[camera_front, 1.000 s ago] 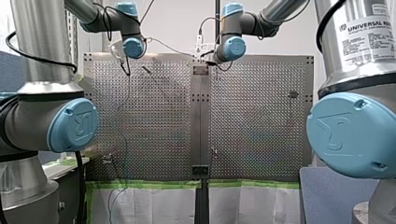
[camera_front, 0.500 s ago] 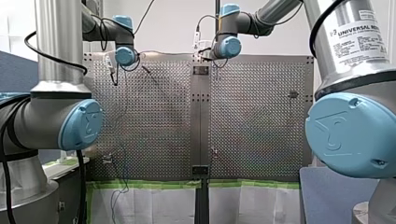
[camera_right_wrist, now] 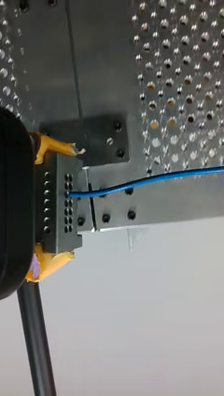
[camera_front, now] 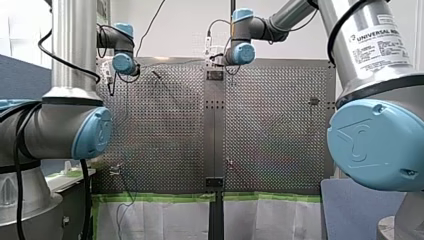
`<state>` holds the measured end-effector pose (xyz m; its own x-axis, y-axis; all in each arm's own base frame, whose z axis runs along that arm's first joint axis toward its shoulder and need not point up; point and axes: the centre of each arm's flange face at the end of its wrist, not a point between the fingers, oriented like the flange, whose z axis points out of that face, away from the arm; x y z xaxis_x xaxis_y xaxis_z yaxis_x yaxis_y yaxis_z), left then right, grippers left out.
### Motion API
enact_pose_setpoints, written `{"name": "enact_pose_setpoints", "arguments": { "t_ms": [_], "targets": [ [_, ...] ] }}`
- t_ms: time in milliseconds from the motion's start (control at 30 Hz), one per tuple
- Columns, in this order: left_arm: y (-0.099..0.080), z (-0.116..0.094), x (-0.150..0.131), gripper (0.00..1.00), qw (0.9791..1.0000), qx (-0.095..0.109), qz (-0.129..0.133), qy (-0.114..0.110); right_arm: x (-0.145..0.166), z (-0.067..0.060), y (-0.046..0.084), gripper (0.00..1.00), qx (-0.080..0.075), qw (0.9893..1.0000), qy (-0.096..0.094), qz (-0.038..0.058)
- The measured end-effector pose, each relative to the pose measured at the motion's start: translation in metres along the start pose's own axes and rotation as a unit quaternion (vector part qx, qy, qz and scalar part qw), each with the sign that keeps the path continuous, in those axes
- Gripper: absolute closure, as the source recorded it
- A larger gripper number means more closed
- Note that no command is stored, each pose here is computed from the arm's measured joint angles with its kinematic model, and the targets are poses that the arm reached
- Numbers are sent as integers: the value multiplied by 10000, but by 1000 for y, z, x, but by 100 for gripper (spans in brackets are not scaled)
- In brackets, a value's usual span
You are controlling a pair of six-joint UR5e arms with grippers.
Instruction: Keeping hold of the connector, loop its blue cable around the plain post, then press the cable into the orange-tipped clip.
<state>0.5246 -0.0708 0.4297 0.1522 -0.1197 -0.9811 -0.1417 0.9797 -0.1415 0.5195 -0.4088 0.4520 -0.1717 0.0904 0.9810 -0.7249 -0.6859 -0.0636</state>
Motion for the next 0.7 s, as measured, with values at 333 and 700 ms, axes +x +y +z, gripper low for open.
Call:
{"name": "enact_pose_setpoints", "arguments": {
  "t_ms": [333, 700],
  "targets": [
    [6, 19, 31, 100, 9978, 227, 1, 630, -29, 15, 1, 100, 2, 9999, -142, -21],
    [2, 16, 71, 100, 9886, 379, -170, 1447, -52, 22, 8, 100, -122, 9997, -191, -44]
  ]
}}
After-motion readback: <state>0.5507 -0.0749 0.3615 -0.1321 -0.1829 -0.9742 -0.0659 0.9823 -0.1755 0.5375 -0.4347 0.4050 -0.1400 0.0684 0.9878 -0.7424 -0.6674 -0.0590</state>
